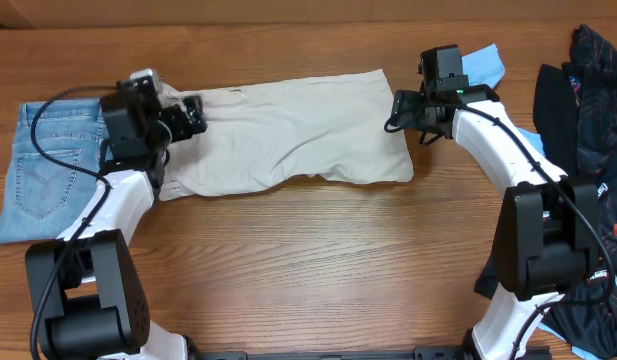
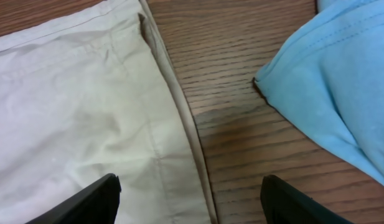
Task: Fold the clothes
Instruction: 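Lift the bottom hem with both grippers and fold it up to the waistband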
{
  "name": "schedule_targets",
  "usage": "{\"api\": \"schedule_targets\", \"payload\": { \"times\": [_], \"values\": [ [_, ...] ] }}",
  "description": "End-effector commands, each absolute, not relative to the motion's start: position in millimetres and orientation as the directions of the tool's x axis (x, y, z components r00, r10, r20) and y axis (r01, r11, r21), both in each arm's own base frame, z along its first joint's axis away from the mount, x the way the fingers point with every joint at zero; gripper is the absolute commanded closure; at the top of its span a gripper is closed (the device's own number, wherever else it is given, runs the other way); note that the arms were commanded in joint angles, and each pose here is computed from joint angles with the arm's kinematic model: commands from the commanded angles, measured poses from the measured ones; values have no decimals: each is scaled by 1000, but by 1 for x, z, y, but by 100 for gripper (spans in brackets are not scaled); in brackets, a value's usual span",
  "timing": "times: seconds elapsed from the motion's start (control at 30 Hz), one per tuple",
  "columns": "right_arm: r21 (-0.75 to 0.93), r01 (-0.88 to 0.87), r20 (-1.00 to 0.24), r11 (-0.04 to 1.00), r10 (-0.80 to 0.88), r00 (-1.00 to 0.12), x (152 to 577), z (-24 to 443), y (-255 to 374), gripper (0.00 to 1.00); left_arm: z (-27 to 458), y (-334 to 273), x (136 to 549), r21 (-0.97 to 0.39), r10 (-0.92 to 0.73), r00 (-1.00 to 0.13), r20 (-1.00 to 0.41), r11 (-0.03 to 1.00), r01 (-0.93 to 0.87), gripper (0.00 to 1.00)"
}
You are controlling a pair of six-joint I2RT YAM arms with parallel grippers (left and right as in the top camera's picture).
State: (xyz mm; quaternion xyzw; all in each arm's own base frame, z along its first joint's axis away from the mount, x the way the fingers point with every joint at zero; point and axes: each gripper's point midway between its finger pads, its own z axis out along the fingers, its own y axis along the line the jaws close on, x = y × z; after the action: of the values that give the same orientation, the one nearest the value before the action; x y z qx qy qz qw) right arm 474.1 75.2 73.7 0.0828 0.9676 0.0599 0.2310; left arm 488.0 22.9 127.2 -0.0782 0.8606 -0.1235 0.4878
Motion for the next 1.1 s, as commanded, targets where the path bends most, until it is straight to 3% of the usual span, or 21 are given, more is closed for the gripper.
{"api": "schedule_targets", "payload": {
  "times": [0.0, 0.33, 0.47, 0.73, 0.97, 1.07],
  "values": [
    [174, 118, -457, 978, 186, -870, 479, 85, 79, 25, 141, 5, 500, -236, -158, -485, -860, 966, 103, 0],
    [170, 125, -439, 978, 188, -879, 475, 82, 78, 25, 98, 19, 540, -180, -120, -520, -845, 981, 66, 4],
    [166, 127, -427, 978, 187, -885, 472, 81, 78, 26, 67, 42, 559, -154, -156, -558, -815, 987, -51, 3],
    [162, 129, -416, 978, 187, -890, 469, 79, 77, 25, -16, 62, 530, -195, -291, -724, -625, 957, -217, 4],
    [150, 136, -376, 979, 183, -908, 459, 74, 76, 22, -15, 57, 516, -199, -294, -771, -564, 955, -219, 3],
    [157, 133, -336, 979, 179, -925, 449, 71, 78, 21, 21, 55, 517, -175, -233, -761, -605, 972, -159, 0]
  ]
}}
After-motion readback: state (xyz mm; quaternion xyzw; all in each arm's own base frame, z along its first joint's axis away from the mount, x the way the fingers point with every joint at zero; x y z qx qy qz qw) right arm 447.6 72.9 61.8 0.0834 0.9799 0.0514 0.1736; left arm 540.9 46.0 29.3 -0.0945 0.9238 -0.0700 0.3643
